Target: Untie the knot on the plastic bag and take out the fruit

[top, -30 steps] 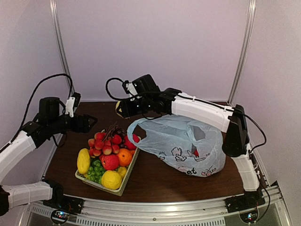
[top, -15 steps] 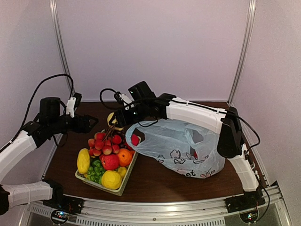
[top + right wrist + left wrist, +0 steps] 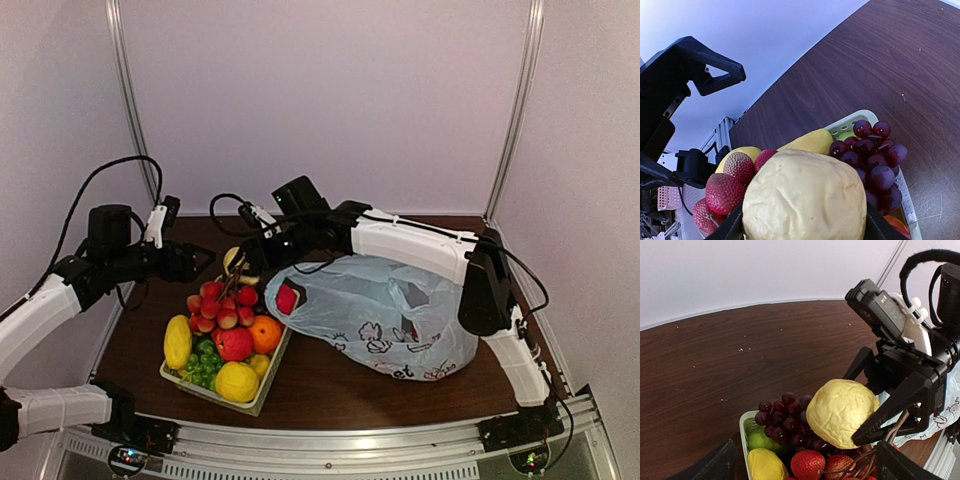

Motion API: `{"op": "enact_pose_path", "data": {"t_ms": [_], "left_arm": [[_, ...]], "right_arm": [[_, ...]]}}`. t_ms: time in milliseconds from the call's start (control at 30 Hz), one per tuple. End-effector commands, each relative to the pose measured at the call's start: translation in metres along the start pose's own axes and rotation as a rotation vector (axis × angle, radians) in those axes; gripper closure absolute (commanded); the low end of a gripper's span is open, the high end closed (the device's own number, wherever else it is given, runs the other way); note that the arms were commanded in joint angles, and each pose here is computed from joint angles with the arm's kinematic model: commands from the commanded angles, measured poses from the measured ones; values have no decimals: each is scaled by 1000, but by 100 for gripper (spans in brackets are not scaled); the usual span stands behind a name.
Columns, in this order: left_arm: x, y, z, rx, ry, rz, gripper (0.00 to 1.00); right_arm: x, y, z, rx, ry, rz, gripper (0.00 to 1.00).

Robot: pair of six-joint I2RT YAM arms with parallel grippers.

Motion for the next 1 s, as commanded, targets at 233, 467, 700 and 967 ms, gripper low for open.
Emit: {"op": "enact_pose_path", "data": {"t_ms": [233,467,700,967], "left_arm": [[3,-11,6,-6,-3,-44,3],[7,-22,12,-11,38,-45,3],[11,-41,15,-19,108,-103,3],[19,-72,3,55,154,-151,14]], "right_arm": [[-1,-10,-17,88,-8,9,33],[0,-7,-14,60,-1,-15,22],[1,-3,-12,46,8,-21,22],[2,-1,-13,33,15,-16,28]]}}
Point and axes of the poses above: each gripper's point midway between its finger pads, its own y axis back along the fingers, its own x axis along the line the jaws close on, z = x × y, the point moved 9 cm from there along y, back along the fingers, and after that the axes turned 11 degrees about -y, right-handed, at the moved point
